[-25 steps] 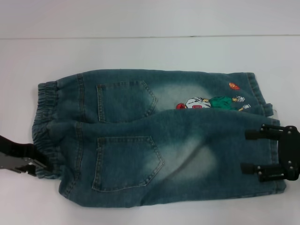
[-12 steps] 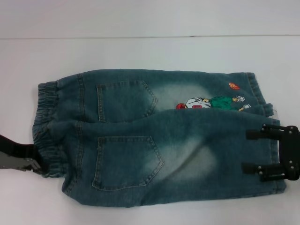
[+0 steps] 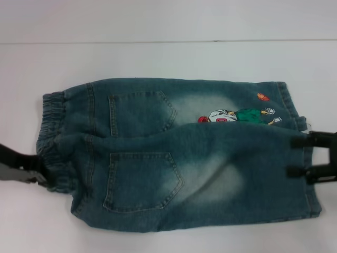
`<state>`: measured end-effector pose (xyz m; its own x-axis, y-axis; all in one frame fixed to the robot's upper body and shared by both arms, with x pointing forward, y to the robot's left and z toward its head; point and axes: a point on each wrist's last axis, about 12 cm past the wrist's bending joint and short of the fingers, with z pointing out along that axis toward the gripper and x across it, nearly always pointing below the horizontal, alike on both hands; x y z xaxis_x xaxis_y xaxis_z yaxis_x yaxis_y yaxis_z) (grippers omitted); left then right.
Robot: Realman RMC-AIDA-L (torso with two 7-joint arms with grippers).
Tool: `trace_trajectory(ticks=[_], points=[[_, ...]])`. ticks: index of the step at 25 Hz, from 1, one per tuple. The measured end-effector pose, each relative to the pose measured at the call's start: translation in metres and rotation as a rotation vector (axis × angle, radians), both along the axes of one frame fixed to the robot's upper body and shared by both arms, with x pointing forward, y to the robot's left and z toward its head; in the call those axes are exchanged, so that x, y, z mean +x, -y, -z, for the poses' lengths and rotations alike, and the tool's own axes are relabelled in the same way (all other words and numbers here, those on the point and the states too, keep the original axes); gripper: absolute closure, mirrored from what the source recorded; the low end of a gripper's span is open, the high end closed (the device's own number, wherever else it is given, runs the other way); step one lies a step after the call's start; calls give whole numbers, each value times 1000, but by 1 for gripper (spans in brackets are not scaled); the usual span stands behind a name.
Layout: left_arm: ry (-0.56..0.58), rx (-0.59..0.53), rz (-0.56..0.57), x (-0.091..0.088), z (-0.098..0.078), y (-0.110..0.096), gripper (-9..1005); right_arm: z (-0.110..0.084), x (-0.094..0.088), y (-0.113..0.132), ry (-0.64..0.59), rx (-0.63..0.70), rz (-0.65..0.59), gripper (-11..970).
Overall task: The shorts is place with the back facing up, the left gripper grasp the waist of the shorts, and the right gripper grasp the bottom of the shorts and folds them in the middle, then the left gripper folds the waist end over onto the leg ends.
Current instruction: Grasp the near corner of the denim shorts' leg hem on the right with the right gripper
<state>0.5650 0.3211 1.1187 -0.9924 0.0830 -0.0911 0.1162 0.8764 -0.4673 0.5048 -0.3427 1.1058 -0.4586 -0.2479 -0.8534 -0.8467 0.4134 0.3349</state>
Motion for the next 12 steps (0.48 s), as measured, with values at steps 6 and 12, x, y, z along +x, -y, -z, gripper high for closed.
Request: trace_trajectory(ticks=[6,12], points=[[54,17,13,10,-15,0,967,-32,9,16,-162,-80,36,14],[80,23,27,16,-21,3,967,-40,8,25,-268,-293,9,14]])
